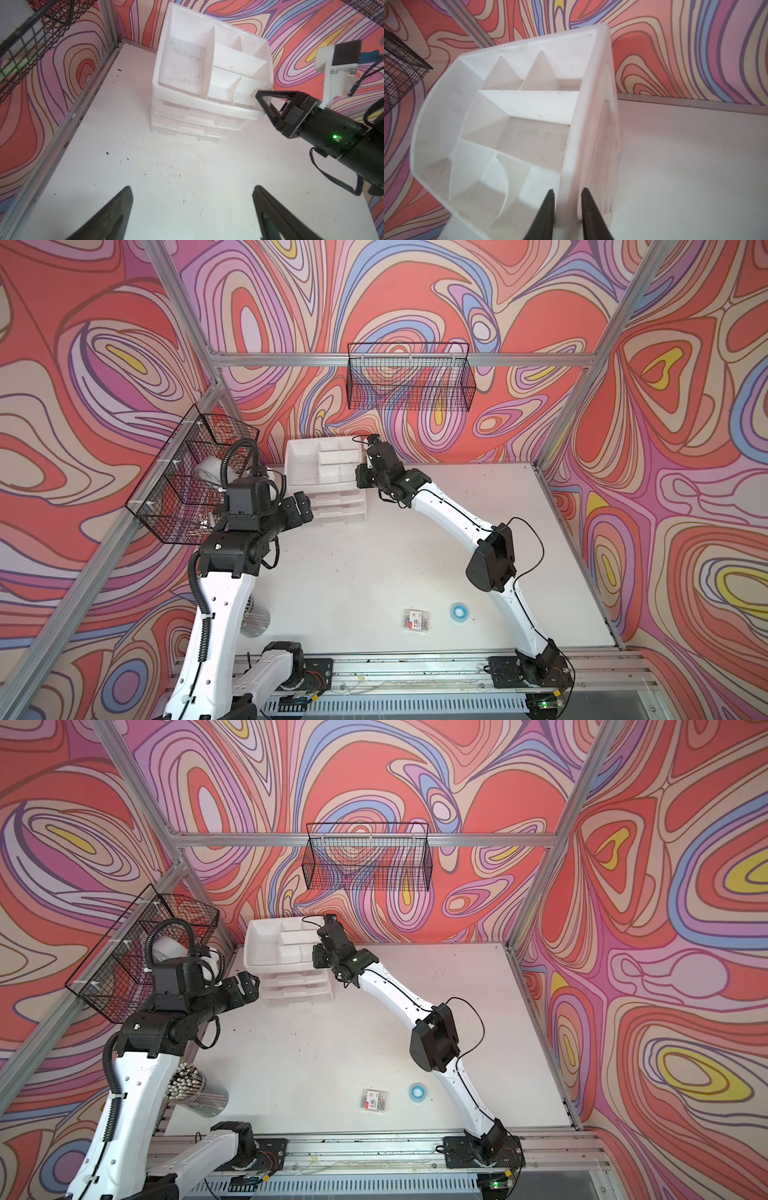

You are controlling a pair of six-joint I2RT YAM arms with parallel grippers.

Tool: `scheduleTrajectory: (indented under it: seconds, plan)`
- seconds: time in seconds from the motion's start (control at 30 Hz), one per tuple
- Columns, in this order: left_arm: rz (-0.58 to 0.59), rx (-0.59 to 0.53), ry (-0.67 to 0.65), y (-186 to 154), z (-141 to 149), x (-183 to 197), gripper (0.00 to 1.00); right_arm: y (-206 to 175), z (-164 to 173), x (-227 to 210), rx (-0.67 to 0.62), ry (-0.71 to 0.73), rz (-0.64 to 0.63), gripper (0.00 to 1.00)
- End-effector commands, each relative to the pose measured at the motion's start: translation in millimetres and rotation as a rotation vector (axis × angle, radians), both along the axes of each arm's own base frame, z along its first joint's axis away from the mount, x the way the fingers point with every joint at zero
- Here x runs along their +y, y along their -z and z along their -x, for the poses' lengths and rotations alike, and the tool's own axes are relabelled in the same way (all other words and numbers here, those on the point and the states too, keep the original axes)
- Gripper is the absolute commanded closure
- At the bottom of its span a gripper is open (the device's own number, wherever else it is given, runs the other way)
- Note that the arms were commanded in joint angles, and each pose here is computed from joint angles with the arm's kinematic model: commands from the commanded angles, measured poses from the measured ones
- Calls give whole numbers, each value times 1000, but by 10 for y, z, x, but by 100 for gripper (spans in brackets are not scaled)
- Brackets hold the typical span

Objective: Take the postcards out of the drawer
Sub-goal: Move the storage box to the center of the board.

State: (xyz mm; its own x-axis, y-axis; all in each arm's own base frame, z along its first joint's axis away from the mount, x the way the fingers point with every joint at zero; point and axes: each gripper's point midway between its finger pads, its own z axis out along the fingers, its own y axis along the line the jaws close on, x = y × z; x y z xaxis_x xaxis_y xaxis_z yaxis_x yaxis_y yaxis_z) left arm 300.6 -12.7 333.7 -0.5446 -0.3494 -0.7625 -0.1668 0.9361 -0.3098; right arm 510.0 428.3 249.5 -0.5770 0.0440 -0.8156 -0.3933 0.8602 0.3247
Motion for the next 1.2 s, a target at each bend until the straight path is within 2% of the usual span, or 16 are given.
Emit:
scheduleTrajectory:
  seconds: [0.0, 0.13, 0.3, 0.53, 0.67, 1.03, 1.17]
  plan:
    - [3, -66, 26, -217, 14, -45, 7, 76, -5, -367, 50, 43, 97, 78]
    - [11, -78, 37, -259, 5, -69, 8, 42, -7, -537, 58, 15, 112, 80]
    - [20, -82, 59, -268, -19, -110, 8, -76, 24, -669, 36, -94, 119, 81]
    - [47, -70, 94, -206, -62, -186, 8, -176, 152, -757, -42, -351, 157, 81]
    - [47, -63, 102, -178, -88, -200, 8, -137, 183, -779, -55, -438, 172, 81]
    - [77, -30, 149, -68, -232, -304, 14, -194, 230, -776, -131, -676, 93, 83]
    - [76, -12, 158, -15, -300, -321, 19, -203, 319, -728, -137, -757, 62, 84]
